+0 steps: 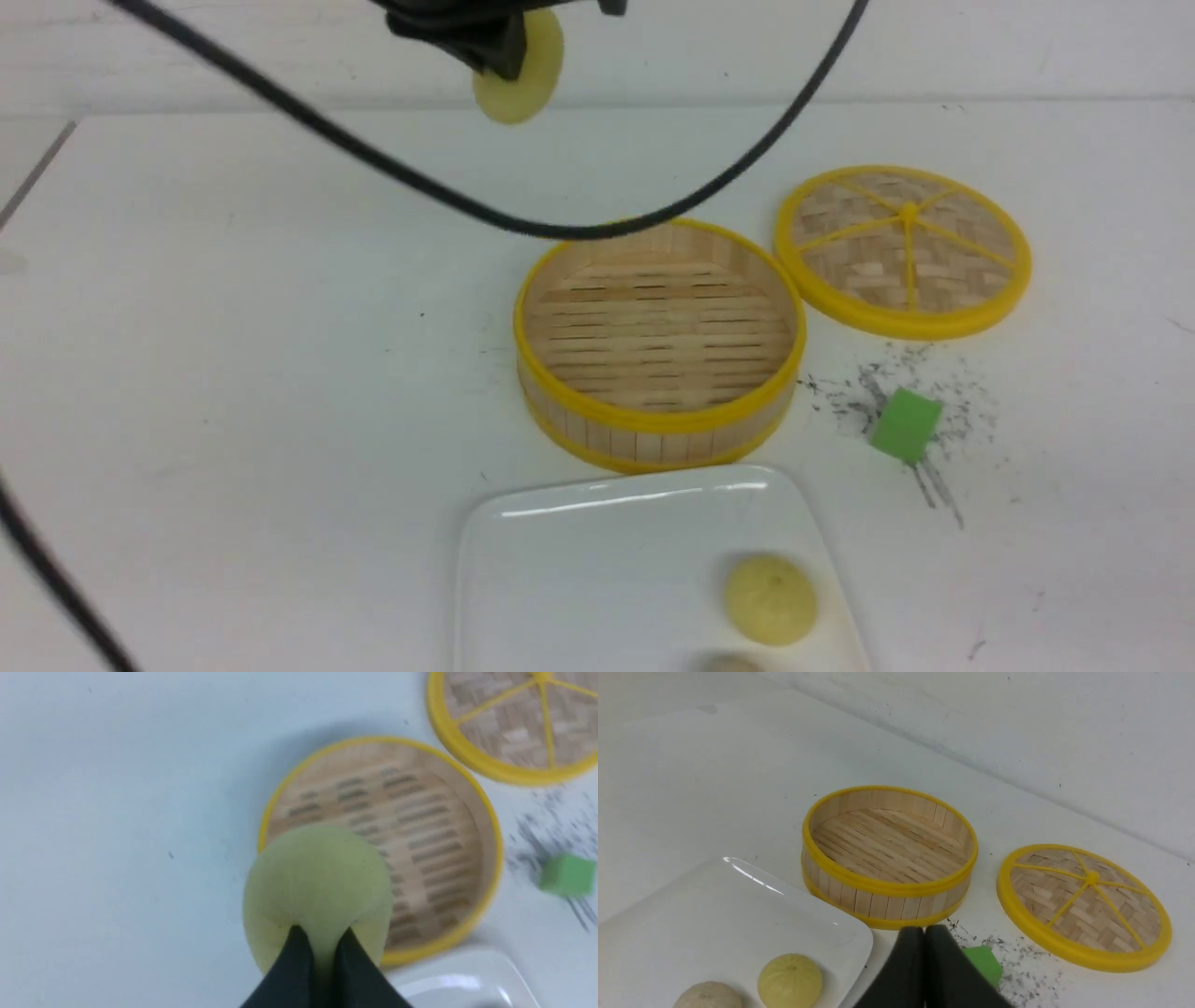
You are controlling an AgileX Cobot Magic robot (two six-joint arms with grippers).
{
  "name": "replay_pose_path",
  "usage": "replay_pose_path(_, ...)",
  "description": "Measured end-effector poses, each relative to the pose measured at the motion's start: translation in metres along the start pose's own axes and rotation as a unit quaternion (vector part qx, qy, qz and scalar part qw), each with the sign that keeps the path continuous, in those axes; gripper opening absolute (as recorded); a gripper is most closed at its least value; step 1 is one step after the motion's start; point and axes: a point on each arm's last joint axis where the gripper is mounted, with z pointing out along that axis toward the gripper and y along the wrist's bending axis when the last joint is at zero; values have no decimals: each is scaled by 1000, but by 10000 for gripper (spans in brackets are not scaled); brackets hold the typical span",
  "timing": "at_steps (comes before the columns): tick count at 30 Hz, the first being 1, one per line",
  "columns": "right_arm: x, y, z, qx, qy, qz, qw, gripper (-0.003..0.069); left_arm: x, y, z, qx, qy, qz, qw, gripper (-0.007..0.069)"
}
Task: Put the steamed buns into the plate on the white tablecloth.
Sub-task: 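Carry the bun from the bamboo steamer to the plate with the left gripper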
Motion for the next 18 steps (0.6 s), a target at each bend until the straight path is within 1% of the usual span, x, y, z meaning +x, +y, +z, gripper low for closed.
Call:
replay_pose_path(1,0,0,0,0,0,0,1000,12,2,-1,0,6,4,-2,1000,22)
replay_pose_path(2,0,-1,-2,1,-3,1,1000,12,25,-1,2,26,43,-10,999,22)
replay_pose_path(4,0,-1,-3,2,-5,2,1000,13,46,-3,8,46,83,-20,995,22)
replay_pose_path(5,0,-1,-3,2,-5,2,1000,15,68,-4,21,53,131,-33,989,23)
replay_pose_path(7,1,-1,-3,2,-4,2,1000,15,87,-4,33,50,171,-47,983,25)
replay_pose_path(8,1,-1,-3,2,-4,2,1000,16,106,-4,46,45,208,-61,975,31)
replay_pose_path(9,1,-1,-3,2,-4,2,1000,18,122,-4,60,37,226,-74,971,37)
replay_pose_path(11,1,-1,-3,3,-2,2,1000,20,142,-7,78,30,235,-80,968,51)
replay_pose_path(13,1,-1,-3,3,-2,3,1000,22,159,-18,98,37,228,-78,970,78)
replay_pose_path(15,1,-1,-3,3,-2,3,1000,22,163,-26,104,45,222,-70,971,98)
replay_pose_path(16,1,-1,-3,3,-2,3,1000,24,169,-38,115,50,224,-60,971,132)
replay_pose_path(17,1,-1,-3,3,-2,3,1000,25,170,-38,116,49,225,-61,971,142)
replay_pose_path(18,1,-1,-3,3,-2,3,1000,26,174,-46,125,51,228,-53,971,176)
